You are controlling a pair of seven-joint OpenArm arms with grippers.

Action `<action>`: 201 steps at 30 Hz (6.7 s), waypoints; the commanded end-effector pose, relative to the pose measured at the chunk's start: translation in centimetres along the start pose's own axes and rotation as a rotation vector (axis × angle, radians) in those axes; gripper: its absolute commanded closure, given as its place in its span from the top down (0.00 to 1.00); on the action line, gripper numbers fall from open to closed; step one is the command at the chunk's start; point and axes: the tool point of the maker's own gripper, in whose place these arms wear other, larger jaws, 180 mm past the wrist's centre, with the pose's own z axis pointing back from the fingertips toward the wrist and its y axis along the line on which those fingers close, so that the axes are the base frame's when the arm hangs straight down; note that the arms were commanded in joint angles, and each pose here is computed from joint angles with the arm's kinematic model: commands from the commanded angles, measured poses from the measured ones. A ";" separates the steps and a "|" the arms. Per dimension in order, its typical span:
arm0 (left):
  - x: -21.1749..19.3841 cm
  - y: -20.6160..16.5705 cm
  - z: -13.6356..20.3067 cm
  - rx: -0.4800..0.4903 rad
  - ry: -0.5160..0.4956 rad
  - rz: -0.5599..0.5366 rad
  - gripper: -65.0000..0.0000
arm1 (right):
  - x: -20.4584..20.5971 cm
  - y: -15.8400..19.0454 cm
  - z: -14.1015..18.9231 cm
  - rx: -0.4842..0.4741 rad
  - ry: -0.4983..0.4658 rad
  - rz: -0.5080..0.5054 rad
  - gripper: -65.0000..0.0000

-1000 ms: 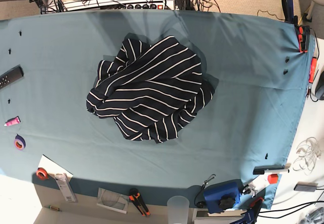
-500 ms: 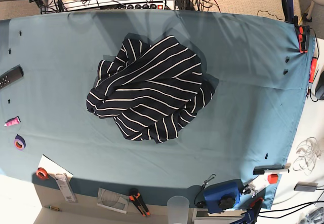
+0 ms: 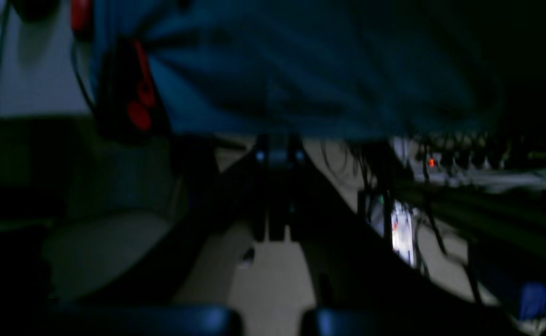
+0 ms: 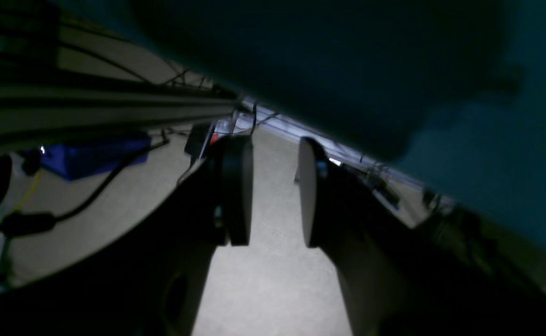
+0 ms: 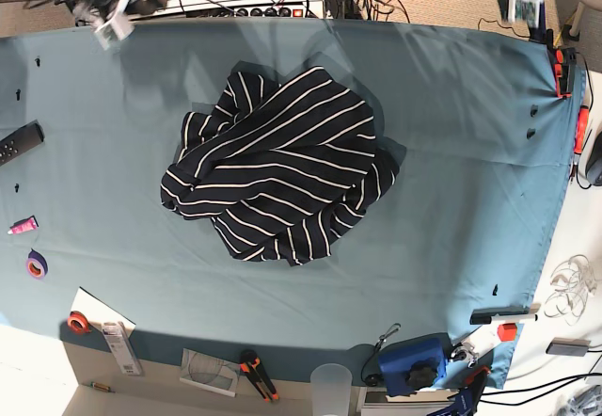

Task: Layout the t-shirt on the table in an organized manner, then fold the t-shirt properly
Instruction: 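Lower both grippers toward the crumpled striped shirt, then grasp the striped shirt's edge with the right gripper and lift, then drag the held shirt edge away from the pile with the right gripper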

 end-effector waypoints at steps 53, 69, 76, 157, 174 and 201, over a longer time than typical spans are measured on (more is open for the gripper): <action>13.2 -2.0 -3.1 -0.119 -0.429 -0.109 0.00 | 13.7 -7.0 1.3 -0.322 -0.383 0.094 0.00; 14.8 -4.9 -1.6 -0.254 -0.578 -0.222 0.48 | 14.3 -2.1 -0.4 -0.095 -0.379 0.271 0.35; 14.8 -4.8 -1.6 -0.251 -0.578 -0.220 0.48 | 12.4 3.8 -5.0 0.029 -0.239 0.526 0.35; 14.8 -4.8 -1.7 -0.250 -0.575 -0.217 0.48 | 31.4 3.8 -3.0 -0.600 -0.663 0.685 0.00; 16.0 -10.1 -1.7 -0.436 -0.634 -0.213 0.47 | 26.4 -19.5 10.4 -1.000 -0.709 -0.038 0.00; 16.9 -13.1 -15.7 -0.510 -0.314 0.355 0.48 | 21.1 -24.0 5.2 -0.951 -0.507 -0.172 0.00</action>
